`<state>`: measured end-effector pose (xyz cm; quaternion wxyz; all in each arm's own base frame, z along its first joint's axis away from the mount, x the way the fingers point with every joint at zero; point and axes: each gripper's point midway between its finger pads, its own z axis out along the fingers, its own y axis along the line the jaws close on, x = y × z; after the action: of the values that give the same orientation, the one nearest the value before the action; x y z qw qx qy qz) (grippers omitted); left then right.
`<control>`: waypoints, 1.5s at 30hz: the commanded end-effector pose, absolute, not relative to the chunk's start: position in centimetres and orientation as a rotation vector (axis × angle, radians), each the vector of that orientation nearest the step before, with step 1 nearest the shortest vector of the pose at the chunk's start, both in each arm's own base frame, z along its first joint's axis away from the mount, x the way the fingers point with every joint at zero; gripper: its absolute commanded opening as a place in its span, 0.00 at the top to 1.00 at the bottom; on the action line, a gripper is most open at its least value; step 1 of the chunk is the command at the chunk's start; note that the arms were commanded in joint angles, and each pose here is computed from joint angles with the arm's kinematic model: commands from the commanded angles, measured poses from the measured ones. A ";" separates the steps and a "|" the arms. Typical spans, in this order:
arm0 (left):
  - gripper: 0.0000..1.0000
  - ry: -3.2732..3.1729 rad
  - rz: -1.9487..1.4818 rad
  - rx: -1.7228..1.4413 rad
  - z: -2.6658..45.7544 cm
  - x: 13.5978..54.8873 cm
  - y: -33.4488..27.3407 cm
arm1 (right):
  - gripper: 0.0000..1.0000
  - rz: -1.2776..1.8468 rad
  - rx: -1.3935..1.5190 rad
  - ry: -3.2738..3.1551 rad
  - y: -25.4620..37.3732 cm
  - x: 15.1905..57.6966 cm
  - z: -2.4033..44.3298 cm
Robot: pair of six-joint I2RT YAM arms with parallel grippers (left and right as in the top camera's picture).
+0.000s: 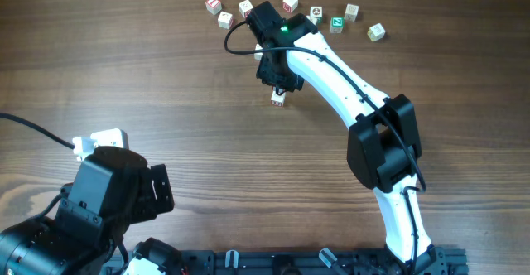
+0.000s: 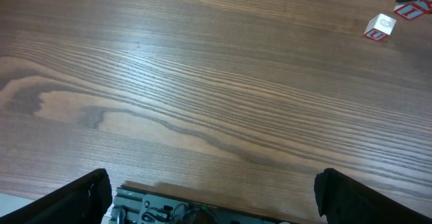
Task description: Form a tower
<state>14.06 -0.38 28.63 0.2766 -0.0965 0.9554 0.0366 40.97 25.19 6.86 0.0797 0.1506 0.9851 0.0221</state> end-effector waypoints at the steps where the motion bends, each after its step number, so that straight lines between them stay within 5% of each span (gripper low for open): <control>1: 0.00 2.557 0.123 -0.251 28.8 14.1 0.0 | 0.95 0.064 0.521 2.910 25.4 40.6 8.1; 45: 0.00 2.557 0.123 -0.251 28.8 14.1 0.0 | 0.96 0.057 0.520 3.015 25.3 39.9 3.9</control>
<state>14.06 -0.38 28.63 0.2766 -0.0965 0.9554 0.0366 40.18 25.00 5.34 0.0538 0.1819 0.9816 0.0227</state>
